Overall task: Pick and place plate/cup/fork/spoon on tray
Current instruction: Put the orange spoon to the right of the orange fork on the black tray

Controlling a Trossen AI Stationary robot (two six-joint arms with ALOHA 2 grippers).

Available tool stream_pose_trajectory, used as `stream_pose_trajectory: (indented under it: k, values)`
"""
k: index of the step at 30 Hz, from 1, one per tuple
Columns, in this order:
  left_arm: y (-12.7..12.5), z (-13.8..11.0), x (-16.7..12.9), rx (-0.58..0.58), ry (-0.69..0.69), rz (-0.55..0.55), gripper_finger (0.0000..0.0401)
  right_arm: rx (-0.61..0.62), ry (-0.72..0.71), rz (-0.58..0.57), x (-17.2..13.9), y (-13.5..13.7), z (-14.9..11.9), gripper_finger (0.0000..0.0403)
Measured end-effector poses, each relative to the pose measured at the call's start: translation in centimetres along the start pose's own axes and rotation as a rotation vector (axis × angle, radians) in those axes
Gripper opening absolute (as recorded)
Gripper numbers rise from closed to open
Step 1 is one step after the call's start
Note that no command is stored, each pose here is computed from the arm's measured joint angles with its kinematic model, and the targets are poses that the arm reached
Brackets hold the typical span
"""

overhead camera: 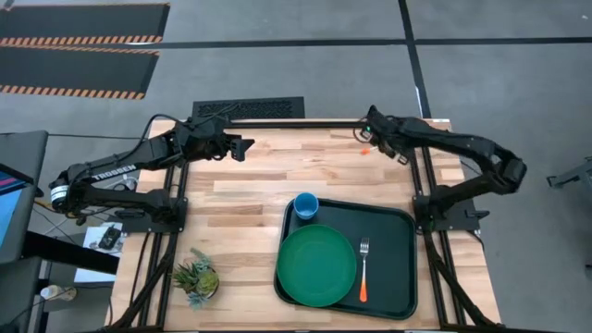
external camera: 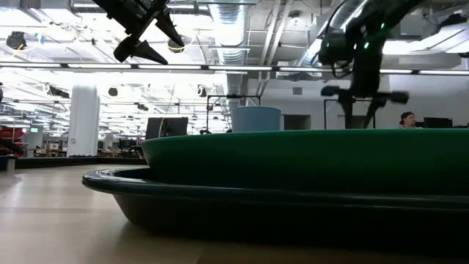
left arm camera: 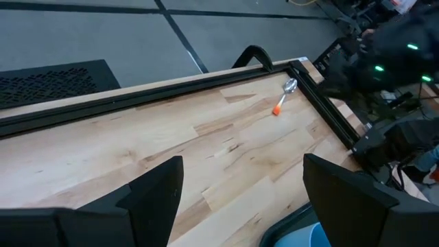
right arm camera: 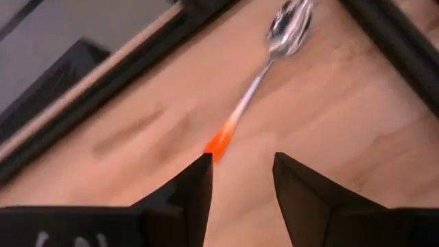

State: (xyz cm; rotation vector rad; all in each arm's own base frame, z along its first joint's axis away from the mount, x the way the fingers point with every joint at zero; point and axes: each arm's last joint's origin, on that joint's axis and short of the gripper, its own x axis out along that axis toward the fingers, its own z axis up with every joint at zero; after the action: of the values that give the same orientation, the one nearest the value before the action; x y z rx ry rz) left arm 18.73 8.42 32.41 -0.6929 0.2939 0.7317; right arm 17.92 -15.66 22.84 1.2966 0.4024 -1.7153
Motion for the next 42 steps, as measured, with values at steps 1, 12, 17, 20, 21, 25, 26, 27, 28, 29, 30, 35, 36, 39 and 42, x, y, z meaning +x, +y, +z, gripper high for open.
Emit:
stream_pose_trajectory:
  k: [1, 12, 17, 20, 21, 25, 26, 27, 28, 29, 30, 35, 36, 39, 42]
  values:
    - [0.0, 0.0, 0.0, 0.000, 0.000, 0.000, 0.0284, 0.035, -0.005, -0.009, 0.8, 0.2, 0.5, 0.0173]
    - [0.0, 0.0, 0.0, 0.001, -0.007, 0.009, 0.0284, 0.252, 0.144, -0.218, 8.9, 0.6, 2.2, 0.0153]
    - [0.1, 0.0, 0.0, 0.029, -0.017, 0.022, 0.0284, 0.283, 0.149, -0.250, 10.9, 0.4, 2.8, 0.0152]
    - [0.1, 0.1, 0.0, 0.038, -0.022, 0.029, 0.0284, 0.289, 0.162, -0.183, 11.6, 0.9, 3.3, 0.0152]
    - [0.1, 0.1, 0.0, 0.039, -0.022, 0.030, 0.0284, 0.296, 0.163, -0.162, 11.7, 1.1, 3.4, 0.0152]
    - [0.1, 0.1, 0.0, 0.039, -0.023, 0.030, 0.0284, 0.319, 0.159, -0.127, 11.7, 1.3, 4.0, 0.0152]
    - [0.1, 0.1, 0.0, 0.039, -0.023, 0.030, 0.0284, 0.326, 0.156, -0.124, 11.6, 1.2, 4.2, 0.0152]
    - [0.1, 0.1, 0.0, 0.039, -0.023, 0.030, 0.0284, 0.333, 0.153, -0.122, 11.5, 1.2, 4.4, 0.0152]
    - [0.1, 0.1, 0.0, 0.039, -0.023, 0.030, 0.0284, 0.338, 0.151, -0.122, 11.5, 1.1, 4.6, 0.0152]
    - [0.1, 0.1, 0.0, 0.039, -0.023, 0.030, 0.0284, 0.345, 0.149, -0.125, 11.6, 1.0, 4.8, 0.0152]
    - [0.1, 0.1, 0.0, 0.039, -0.023, 0.030, 0.0284, 0.351, 0.147, -0.129, 11.6, 0.9, 5.0, 0.0152]
    - [0.1, 0.1, 0.0, 0.046, -0.025, 0.034, 0.0284, 0.369, 0.146, -0.152, 12.3, 0.6, 5.4, 0.0152]
    - [0.1, 0.1, 0.0, 0.046, -0.028, 0.038, 0.0284, 0.376, 0.146, -0.157, 12.3, 0.5, 5.3, 0.0152]
    - [0.2, 0.1, 0.0, 0.044, -0.032, 0.045, 0.0284, 0.391, 0.140, -0.165, 12.5, 0.6, 5.2, 0.0152]
    - [0.3, 0.2, 0.0, 0.041, -0.034, 0.051, 0.0284, 0.393, 0.139, -0.169, 12.5, 0.5, 5.1, 0.0144]
